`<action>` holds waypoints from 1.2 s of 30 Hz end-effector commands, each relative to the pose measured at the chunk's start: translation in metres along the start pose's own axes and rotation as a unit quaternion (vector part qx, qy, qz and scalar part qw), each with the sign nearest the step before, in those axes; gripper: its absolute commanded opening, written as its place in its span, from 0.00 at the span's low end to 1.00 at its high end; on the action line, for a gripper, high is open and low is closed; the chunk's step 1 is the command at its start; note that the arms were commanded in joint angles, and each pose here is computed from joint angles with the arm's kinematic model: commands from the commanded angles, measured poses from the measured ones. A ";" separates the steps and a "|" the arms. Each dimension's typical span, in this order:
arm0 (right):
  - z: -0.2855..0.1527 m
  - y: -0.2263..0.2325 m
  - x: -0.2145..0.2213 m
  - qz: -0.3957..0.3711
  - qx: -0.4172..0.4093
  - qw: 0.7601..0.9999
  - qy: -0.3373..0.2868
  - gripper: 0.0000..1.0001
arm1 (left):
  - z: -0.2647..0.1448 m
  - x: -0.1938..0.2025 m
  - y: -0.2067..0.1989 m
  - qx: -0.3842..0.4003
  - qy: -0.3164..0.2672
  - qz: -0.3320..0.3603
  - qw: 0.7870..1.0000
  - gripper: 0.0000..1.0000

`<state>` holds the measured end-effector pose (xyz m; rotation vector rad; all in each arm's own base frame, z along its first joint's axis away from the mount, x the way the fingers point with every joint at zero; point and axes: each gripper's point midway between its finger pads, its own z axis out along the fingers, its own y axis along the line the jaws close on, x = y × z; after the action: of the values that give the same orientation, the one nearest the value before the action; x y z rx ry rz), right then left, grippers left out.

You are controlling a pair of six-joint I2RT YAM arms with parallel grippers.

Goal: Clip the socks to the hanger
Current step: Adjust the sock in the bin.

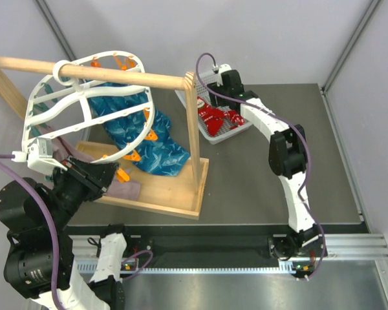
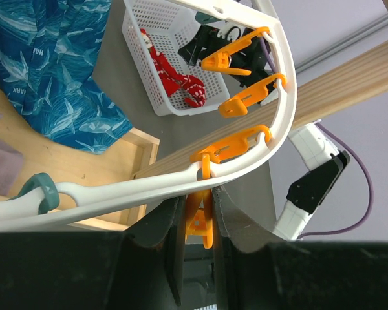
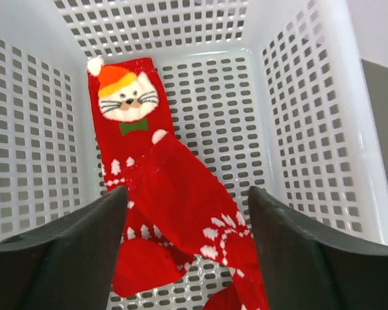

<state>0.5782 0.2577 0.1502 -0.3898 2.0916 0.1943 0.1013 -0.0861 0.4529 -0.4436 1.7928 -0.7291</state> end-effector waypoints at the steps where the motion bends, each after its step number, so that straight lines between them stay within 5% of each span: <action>1: 0.011 0.011 0.010 -0.009 -0.016 1.000 0.018 0.66 | 0.003 0.001 0.004 -0.007 0.006 0.006 1.000 0.00; 6: 0.019 0.023 0.040 -0.011 -0.042 0.998 0.039 0.52 | 0.004 0.000 0.005 -0.008 0.008 0.005 1.000 0.00; 16: 0.048 0.025 0.079 -0.005 -0.037 0.996 0.079 0.51 | 0.003 0.000 0.004 -0.006 0.006 0.004 1.000 0.00; 19: 0.052 0.026 0.080 0.000 -0.040 0.996 0.079 0.36 | 0.003 0.000 0.004 -0.006 0.005 0.003 1.000 0.00; 22: 0.047 0.026 0.068 0.001 -0.039 0.997 0.068 0.23 | 0.002 0.001 0.005 -0.009 0.005 0.004 1.000 0.00; 28: 0.010 0.014 0.008 -0.009 -0.018 1.000 0.014 0.15 | 0.002 0.000 0.005 -0.011 0.002 0.005 1.000 0.00; 36: -0.048 0.004 -0.042 -0.003 -0.014 0.999 -0.043 0.15 | 0.000 0.000 0.002 -0.004 0.001 0.004 1.000 0.00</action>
<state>0.5585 0.2597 0.1236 -0.4384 2.1790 0.2040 0.1015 -0.0854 0.4528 -0.4456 1.7921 -0.7252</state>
